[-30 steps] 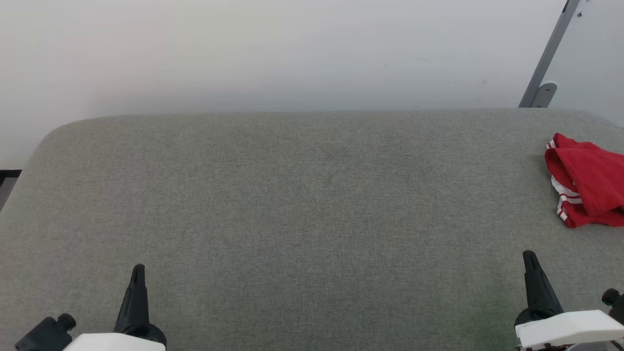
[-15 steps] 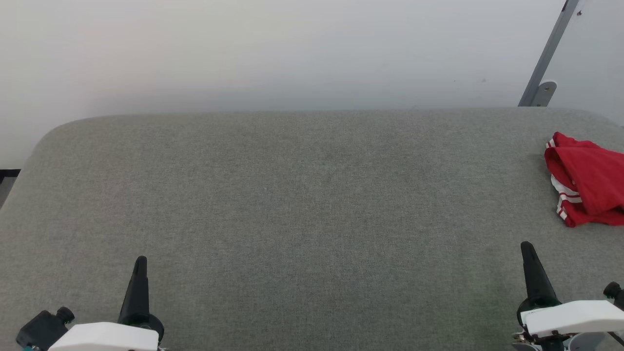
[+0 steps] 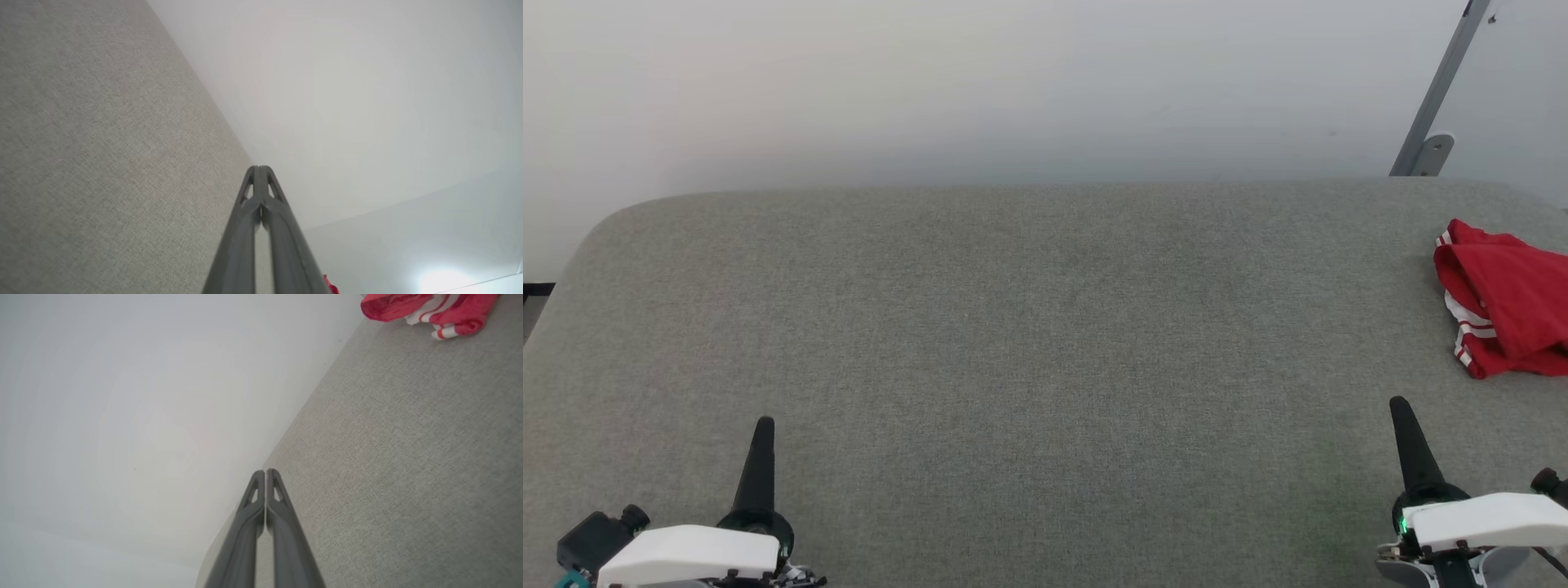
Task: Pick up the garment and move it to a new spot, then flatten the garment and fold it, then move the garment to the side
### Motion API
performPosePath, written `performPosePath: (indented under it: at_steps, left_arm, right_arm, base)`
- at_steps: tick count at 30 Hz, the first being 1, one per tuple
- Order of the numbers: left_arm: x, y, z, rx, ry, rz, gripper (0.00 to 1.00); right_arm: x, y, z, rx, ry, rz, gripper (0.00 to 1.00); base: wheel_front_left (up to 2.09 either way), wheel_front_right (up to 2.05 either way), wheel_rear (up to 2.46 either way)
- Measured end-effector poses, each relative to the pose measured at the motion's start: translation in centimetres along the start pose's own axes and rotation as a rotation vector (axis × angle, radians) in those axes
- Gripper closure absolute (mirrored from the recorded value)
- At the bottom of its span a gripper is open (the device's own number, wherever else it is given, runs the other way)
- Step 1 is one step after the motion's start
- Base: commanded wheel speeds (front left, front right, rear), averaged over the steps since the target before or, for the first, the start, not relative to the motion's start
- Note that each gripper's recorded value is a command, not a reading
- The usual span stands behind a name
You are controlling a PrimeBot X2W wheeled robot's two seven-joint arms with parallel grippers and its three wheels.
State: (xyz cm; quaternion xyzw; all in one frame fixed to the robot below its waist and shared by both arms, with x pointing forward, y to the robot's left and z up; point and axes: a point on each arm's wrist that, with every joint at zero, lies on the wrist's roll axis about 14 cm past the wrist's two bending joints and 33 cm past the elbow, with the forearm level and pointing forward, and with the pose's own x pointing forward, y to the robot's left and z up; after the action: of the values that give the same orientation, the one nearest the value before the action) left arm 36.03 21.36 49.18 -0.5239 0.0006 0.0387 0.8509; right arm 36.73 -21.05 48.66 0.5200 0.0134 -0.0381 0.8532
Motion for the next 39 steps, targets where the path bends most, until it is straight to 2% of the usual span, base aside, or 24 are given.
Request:
performPosePath:
  at_steps: [39]
  left_arm:
    - [1.8, -1.1, -0.6, -0.323, 0.04, -0.023, 1.0]
  right_arm:
    - [1.3, 1.4, -0.1, 0.326, 0.025, 0.038, 1.0]
  base:
    - [0.0, 0.0, 0.0]
